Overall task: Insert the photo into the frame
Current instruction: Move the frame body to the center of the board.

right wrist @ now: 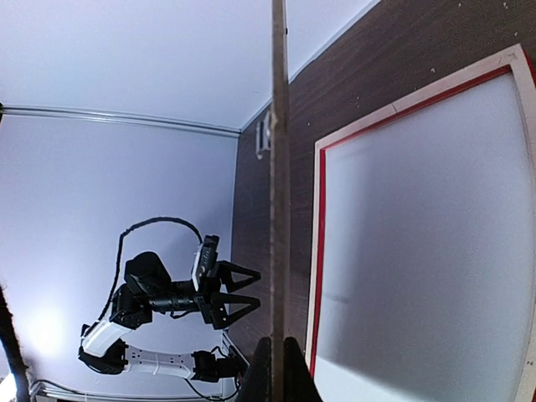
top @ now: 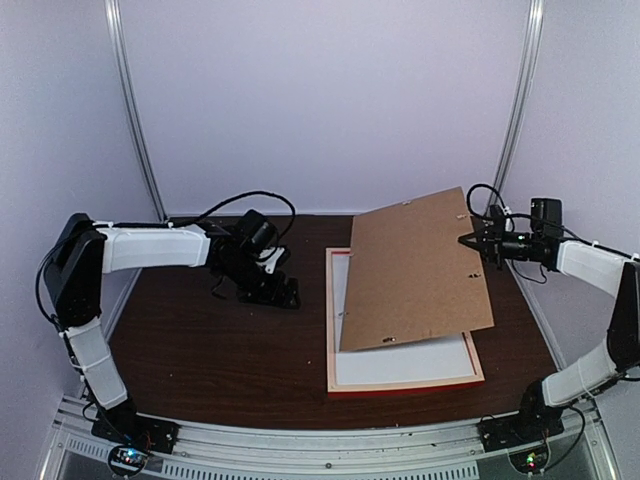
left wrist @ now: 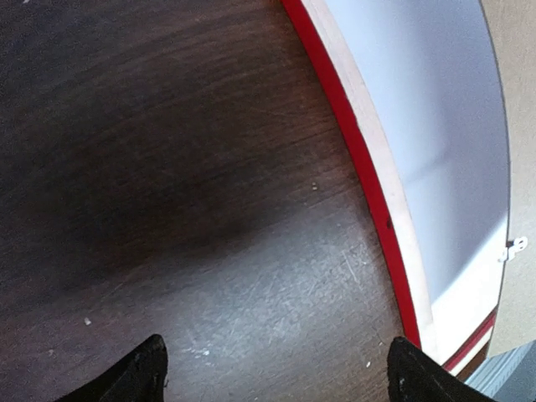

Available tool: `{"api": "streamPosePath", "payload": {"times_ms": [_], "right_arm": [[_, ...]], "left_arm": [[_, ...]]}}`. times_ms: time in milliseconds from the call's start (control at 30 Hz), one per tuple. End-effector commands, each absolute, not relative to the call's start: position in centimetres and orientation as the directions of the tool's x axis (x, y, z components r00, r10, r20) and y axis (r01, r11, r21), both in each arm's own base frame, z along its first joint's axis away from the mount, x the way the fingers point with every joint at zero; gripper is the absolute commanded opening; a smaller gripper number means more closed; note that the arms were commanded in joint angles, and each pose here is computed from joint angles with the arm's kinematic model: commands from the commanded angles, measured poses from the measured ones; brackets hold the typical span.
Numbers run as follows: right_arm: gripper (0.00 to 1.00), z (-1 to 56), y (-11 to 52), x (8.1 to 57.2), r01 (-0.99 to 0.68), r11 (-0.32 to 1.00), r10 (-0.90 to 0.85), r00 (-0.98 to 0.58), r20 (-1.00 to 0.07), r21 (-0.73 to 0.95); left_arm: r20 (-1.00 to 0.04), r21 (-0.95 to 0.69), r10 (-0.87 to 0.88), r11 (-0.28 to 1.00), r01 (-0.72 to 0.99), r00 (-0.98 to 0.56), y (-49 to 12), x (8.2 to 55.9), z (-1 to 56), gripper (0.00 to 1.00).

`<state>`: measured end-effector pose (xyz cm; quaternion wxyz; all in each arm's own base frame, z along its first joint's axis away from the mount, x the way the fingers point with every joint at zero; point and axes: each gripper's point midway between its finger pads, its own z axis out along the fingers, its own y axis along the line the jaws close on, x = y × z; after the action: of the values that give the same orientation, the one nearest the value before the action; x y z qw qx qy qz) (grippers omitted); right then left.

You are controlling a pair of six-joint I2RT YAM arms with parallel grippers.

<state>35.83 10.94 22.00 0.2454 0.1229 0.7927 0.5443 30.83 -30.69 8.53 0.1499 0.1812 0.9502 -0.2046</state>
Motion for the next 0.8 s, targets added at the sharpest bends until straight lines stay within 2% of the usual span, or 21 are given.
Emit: {"api": "streamPosePath", "payload": {"times_ms": [0, 400, 767], "right_arm": [[0.00, 24.6, 9.6, 36.5, -0.163, 0.329, 0.485, -0.816, -0.315, 0.930], [0.00, 25.3, 5.6, 37.0, -0.140, 0.317, 0.583, -0.751, -0.310, 0.938], [0.00, 25.1, 5.2, 37.0, -0.135, 0.311, 0.595, -0.744, -0.304, 0.941]], "left_arm": [[-0.422, -0.328, 0.285, 0.837, 0.438, -0.861, -35.0, 31.7, 8.9, 0.90], [-0.391, -0.302, 0.350, 0.825, 0.478, -0.851, -40.9, 30.8, 5.1, 0.78], [-0.379, -0.256, 0.359, 0.845, 0.469, -0.853, -41.6, 31.6, 2.7, 0.63]]}}
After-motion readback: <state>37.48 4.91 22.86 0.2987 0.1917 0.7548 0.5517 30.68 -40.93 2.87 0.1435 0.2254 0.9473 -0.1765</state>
